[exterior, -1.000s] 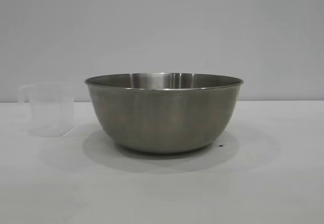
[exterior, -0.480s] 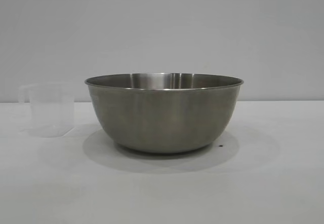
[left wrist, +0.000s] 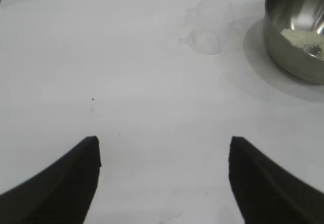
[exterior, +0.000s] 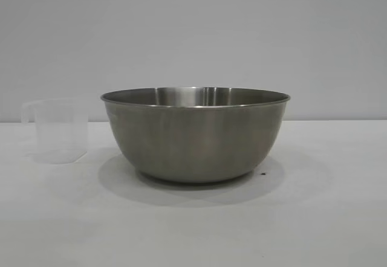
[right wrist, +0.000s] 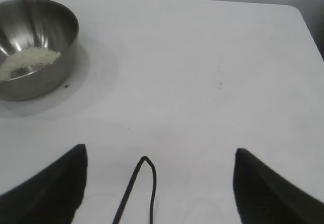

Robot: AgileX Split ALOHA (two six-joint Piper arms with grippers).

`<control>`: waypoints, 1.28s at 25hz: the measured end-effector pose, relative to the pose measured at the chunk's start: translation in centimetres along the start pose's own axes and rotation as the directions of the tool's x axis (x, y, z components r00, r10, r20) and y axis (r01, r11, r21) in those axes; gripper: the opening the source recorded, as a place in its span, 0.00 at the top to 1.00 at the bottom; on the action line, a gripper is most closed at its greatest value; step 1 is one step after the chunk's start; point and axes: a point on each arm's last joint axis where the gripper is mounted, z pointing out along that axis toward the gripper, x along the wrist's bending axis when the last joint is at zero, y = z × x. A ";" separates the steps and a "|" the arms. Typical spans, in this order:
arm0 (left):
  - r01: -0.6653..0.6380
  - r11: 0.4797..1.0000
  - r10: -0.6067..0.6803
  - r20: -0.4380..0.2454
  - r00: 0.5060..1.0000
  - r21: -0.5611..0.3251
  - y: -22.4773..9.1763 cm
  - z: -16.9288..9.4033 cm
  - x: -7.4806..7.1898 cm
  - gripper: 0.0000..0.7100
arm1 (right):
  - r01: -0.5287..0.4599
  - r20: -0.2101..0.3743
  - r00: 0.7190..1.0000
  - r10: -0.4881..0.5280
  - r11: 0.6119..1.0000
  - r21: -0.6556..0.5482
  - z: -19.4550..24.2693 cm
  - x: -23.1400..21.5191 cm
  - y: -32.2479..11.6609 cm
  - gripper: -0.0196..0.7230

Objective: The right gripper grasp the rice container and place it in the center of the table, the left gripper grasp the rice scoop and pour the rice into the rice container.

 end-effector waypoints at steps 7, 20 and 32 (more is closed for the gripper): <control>-0.003 1.000 0.003 0.000 1.000 0.000 0.0 0.0 0.0 0.34 | -0.008 0.013 1.000 0.008 1.000 0.000 0.0 0.0 0.0 0.24; -0.013 1.000 0.013 -0.003 1.000 0.000 0.0 0.0 0.0 0.34 | -0.012 0.020 1.000 0.012 1.000 0.000 0.0 0.0 0.0 0.24; 0.007 1.000 -0.007 -0.091 0.996 -0.001 0.0 0.0 0.1 0.34 | -0.012 0.020 1.000 0.012 1.000 0.000 0.0 0.0 0.0 0.24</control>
